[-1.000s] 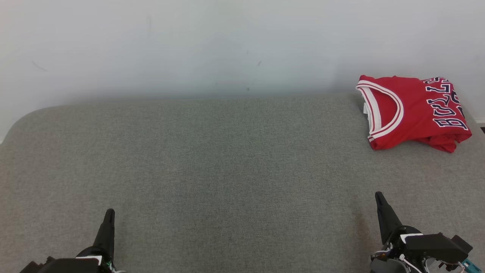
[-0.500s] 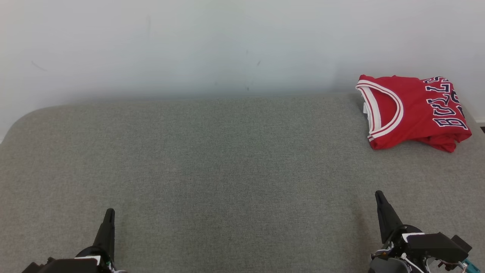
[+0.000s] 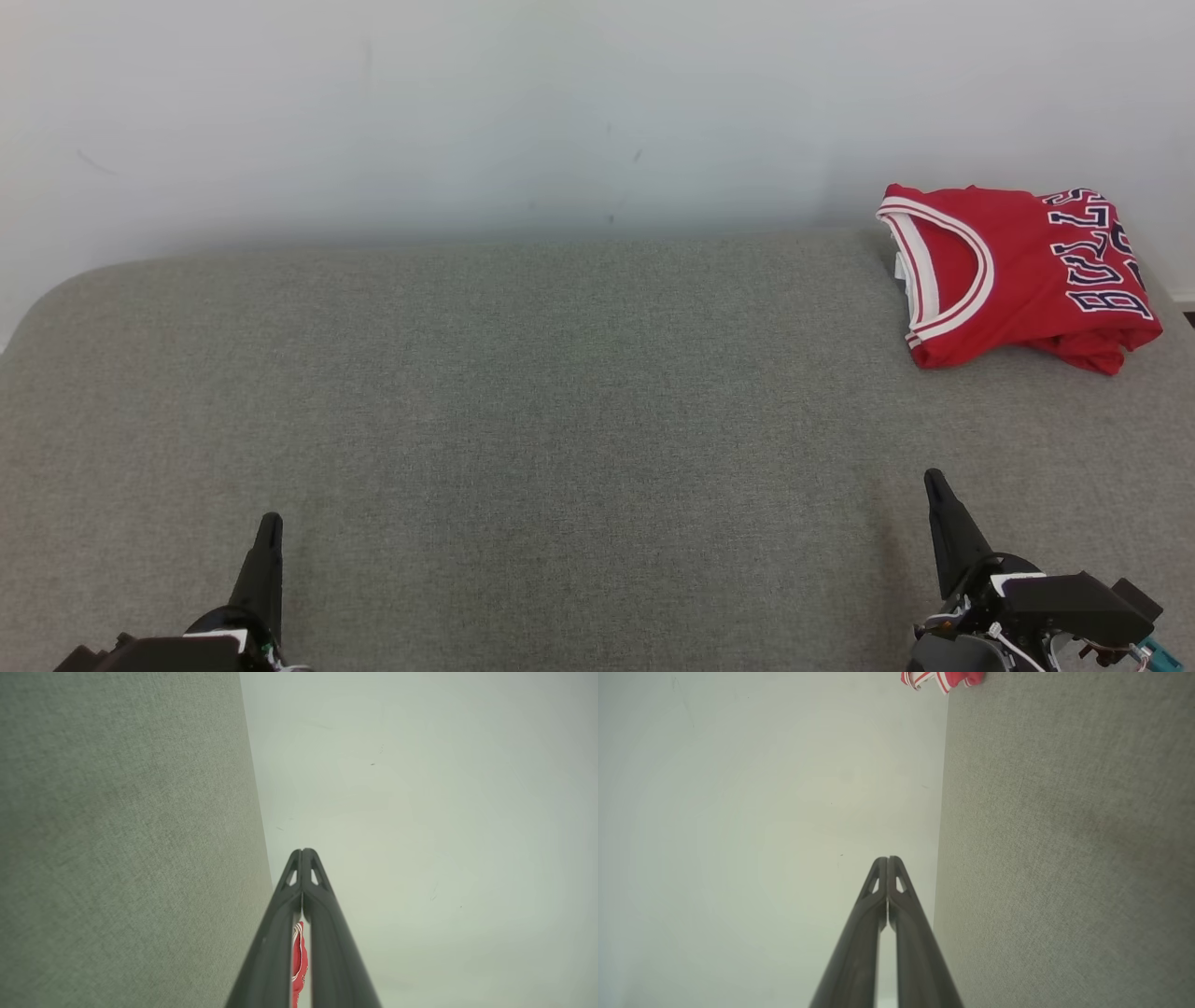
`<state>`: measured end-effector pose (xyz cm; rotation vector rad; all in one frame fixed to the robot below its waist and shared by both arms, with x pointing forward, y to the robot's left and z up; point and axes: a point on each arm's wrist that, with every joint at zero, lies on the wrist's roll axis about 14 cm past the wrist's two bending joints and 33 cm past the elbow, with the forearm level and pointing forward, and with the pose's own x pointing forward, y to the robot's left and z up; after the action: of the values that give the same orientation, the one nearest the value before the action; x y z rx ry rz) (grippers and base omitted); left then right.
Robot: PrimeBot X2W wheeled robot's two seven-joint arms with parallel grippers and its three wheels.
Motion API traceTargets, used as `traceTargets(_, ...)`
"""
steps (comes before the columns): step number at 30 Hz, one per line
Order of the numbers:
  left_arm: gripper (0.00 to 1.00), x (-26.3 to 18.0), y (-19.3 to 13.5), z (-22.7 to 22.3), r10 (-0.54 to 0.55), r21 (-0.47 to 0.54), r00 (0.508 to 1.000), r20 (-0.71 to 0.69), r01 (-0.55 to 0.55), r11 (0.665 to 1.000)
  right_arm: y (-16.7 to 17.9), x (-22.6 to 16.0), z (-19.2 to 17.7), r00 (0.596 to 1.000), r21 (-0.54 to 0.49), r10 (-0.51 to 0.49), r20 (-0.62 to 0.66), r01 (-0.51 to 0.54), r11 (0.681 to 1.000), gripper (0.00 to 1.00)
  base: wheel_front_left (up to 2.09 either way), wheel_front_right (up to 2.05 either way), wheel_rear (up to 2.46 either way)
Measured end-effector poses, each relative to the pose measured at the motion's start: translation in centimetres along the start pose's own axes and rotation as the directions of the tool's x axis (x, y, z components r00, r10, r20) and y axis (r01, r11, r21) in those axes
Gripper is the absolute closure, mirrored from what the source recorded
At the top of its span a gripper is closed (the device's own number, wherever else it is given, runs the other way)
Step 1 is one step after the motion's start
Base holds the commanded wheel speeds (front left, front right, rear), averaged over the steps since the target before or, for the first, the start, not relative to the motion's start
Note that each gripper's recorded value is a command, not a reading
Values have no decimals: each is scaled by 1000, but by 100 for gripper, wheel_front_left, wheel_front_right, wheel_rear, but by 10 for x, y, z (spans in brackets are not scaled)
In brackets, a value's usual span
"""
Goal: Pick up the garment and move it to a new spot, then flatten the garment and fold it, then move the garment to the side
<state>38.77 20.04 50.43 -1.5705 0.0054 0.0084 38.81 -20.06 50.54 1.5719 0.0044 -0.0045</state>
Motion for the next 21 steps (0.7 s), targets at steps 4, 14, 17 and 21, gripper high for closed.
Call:
traceTargets(4,100,0,0,0,0,0,1000,1,0,1000,0,0,0,1000,0,0,0,0,1000,100,0,0,0)
traceTargets(14,100,0,0,0,0,-1,1000,0,0,1000,0,0,0,1000,0,0,0,0,1000,100,0,0,0)
traceTargets(17,100,0,0,0,-1,-1,1000,0,1,1000,0,0,0,1000,0,0,0,0,1000,100,0,0,0)
traceTargets(21,100,0,0,0,0,-1,1000,-1,0,1000,0,0,0,1000,0,0,0,0,1000,100,0,0,0)
